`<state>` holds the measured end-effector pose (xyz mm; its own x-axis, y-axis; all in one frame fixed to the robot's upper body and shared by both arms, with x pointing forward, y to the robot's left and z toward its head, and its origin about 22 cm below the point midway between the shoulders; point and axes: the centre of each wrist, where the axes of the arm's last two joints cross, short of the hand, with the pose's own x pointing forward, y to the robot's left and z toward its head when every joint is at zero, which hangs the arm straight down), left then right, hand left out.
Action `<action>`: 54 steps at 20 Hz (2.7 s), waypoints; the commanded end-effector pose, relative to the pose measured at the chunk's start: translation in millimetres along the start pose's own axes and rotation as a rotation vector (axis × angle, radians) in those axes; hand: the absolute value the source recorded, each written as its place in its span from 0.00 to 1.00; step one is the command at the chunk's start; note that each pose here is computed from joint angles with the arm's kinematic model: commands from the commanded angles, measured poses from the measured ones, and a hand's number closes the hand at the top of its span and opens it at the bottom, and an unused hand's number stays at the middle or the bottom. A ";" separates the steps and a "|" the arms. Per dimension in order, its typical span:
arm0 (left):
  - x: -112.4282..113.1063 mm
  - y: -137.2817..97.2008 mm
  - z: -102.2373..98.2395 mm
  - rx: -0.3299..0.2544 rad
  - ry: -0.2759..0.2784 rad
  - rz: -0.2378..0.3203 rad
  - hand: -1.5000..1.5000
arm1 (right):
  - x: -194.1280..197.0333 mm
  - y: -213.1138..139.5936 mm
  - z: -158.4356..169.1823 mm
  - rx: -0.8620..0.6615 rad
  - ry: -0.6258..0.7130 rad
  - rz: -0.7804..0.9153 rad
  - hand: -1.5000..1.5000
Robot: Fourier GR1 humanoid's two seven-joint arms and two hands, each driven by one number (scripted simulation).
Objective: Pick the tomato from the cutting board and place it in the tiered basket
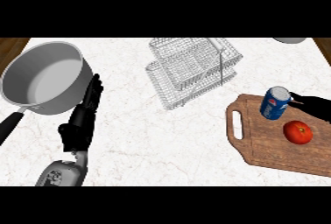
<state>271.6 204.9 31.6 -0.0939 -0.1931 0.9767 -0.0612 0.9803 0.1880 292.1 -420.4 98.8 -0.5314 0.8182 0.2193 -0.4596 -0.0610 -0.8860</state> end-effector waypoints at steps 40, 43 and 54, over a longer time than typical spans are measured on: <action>-5.0 -13.4 3.4 0.000 0.032 0.011 0.50 | 260.4 27.9 -179.1 -0.199 0.322 0.261 1.00; 1.4 7.5 -1.0 -0.006 0.014 0.021 0.50 | 294.6 2.6 -168.6 -0.269 0.408 0.243 1.00; -5.0 -0.8 2.5 -0.006 0.019 -0.010 0.50 | 344.2 -124.0 -67.8 -0.559 0.419 0.161 1.00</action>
<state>271.8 202.1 31.3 -0.0844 -0.1926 0.9776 -0.0558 0.9805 0.1883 227.5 -82.3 212.4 -0.2089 0.9769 -0.0457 0.0497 -0.0361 -0.9981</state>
